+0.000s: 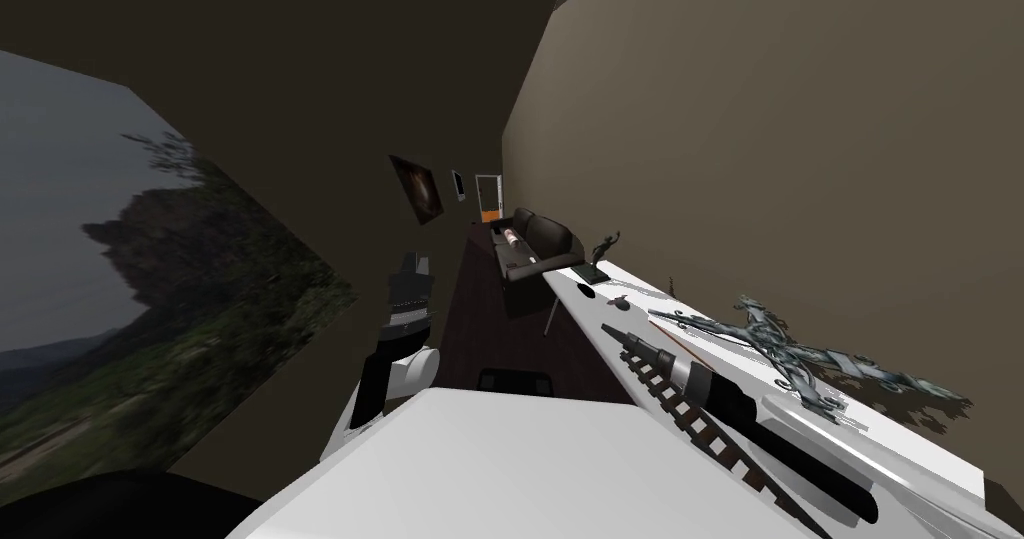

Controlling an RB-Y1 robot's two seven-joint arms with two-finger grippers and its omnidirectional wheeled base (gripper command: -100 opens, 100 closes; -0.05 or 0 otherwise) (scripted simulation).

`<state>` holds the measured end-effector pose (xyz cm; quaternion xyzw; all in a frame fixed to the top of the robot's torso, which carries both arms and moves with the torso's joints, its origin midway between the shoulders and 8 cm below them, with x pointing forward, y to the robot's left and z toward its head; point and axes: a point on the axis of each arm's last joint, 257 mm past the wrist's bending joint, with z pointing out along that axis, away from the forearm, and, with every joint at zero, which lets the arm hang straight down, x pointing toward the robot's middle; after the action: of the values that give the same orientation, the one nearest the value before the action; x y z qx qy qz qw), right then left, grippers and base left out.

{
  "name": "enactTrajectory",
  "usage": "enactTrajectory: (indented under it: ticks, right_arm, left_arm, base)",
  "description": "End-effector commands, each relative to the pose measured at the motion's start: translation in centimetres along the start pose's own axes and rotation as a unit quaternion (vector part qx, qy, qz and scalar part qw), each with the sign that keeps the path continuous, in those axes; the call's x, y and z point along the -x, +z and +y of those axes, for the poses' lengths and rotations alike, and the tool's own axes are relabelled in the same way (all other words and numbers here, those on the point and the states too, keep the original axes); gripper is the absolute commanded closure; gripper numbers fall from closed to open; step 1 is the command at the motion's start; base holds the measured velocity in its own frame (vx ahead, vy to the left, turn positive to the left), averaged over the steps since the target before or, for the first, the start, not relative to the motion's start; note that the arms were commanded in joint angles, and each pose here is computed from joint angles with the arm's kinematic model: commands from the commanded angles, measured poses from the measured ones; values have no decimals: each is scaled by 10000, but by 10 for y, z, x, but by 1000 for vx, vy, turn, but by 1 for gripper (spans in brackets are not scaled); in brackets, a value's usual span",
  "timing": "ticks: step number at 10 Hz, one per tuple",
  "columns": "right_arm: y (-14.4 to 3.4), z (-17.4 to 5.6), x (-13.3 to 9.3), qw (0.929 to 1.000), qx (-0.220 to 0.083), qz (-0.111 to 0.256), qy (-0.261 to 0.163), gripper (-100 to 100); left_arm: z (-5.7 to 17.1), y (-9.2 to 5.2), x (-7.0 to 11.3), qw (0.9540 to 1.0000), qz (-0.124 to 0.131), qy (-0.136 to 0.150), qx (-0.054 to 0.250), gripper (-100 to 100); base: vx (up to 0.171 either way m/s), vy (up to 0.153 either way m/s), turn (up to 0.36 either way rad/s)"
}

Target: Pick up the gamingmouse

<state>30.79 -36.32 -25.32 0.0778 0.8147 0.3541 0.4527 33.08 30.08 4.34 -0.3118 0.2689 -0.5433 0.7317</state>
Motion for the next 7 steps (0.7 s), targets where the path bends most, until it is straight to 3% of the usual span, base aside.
enactTrajectory:
  ticks: [1,4,5,6,7]
  right_arm:
    - [-11,-21,-6,9992,-303,220,-101,-100]
    - [-23,-41,-7,9962,-589,542,-334,-100]
    - [-34,-59,-12,9931,-844,708,-407,-100]
    - [-35,-59,-10,9923,-854,765,-471,-100]
    - [-47,-77,-14,9880,-1105,929,-546,-100]
  left_arm:
    - [0,0,0,10000,0,0,0,0]
    - [0,0,0,10000,0,0,0,0]
    - [0,0,0,10000,0,0,0,0]
    - [0,0,0,10000,0,0,0,0]
    - [0,0,0,10000,0,0,0,0]
  base:
    - [22,20,-2]
    - [27,21,-3]
    - [44,37,0]
    - [36,28,-5]
    - [48,23,-2]
